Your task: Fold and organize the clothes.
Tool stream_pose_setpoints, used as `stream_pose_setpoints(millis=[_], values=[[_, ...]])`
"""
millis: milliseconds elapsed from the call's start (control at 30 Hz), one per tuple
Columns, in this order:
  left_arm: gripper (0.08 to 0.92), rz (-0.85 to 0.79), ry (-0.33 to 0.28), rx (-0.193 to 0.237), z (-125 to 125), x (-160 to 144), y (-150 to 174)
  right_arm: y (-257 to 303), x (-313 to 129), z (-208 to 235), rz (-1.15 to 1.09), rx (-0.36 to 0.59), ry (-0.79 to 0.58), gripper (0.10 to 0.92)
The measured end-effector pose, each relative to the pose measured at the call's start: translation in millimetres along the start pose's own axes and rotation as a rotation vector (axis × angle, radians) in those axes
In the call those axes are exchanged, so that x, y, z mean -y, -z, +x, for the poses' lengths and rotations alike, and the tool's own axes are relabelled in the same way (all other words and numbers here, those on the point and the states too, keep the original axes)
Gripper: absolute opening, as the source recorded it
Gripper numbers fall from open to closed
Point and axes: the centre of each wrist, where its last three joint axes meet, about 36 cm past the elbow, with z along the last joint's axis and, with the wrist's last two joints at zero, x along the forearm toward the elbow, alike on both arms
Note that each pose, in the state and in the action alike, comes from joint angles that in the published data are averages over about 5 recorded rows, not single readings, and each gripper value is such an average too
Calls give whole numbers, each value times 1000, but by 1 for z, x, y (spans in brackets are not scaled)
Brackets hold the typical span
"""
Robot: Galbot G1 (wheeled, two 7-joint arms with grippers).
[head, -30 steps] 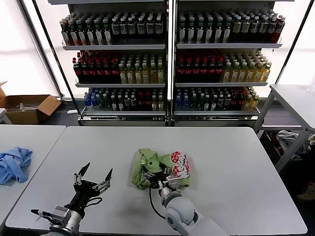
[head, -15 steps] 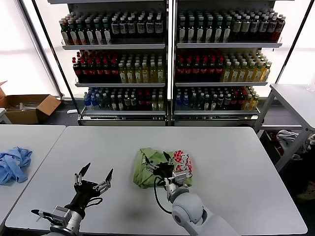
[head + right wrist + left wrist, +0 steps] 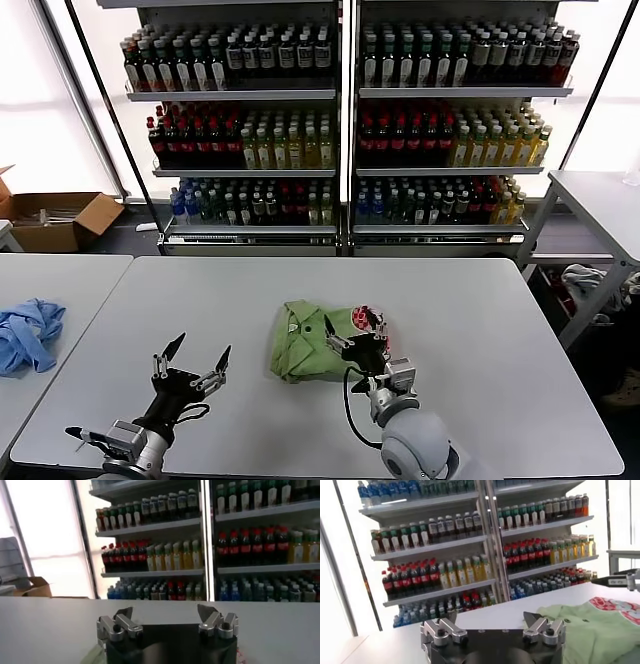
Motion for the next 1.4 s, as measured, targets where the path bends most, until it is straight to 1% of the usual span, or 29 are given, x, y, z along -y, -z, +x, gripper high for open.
stream_pose_setpoints(millis=[200,400,667,767,1000,1200,1400], values=[[823,-2,-1,-1,1,0,0,-5,7,-2,-33,-74,-38,823],[823,-1,-1,2,2,1,1,-8,10,-15,-57,-144,-59,823],[823,-1,-2,3,1,1,1,-27,18,-32,-32,-224,-76,823],[823,-1,-2,3,1,1,1,-34,22,-34,-11,-236,-74,823],[823,-1,-1,4,2,1,1,-39,31,-36,38,-205,-65,823],[823,0,-2,4,2,2,1,-28,37,-34,78,-107,-40,823],[823,-1,0,5,4,2,2,-12,40,-21,105,-14,-6,823]])
